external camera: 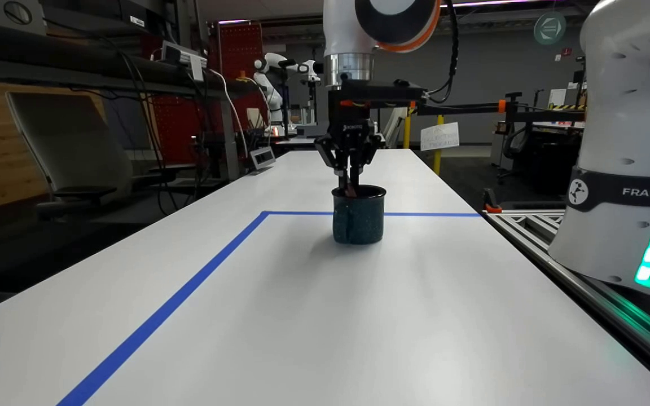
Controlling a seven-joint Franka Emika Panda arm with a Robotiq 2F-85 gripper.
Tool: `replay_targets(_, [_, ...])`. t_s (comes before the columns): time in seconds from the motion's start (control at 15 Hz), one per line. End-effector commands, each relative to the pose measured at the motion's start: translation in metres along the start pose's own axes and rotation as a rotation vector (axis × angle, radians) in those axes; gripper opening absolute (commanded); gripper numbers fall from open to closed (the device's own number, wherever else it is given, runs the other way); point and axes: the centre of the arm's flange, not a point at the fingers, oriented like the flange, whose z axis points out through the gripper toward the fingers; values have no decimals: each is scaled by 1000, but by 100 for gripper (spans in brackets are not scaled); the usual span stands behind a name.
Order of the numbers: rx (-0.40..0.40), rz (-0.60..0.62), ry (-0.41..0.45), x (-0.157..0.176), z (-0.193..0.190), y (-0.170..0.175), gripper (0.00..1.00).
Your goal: Pick up the marker from the cup and put it on the table
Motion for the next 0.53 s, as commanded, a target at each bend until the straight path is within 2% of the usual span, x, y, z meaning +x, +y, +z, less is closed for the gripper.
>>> replay_targets(0.0, [24,-12,-56,-16,-34,20,6])
replay_targets(0.47, [33,2,-87,-10,-56,32,6])
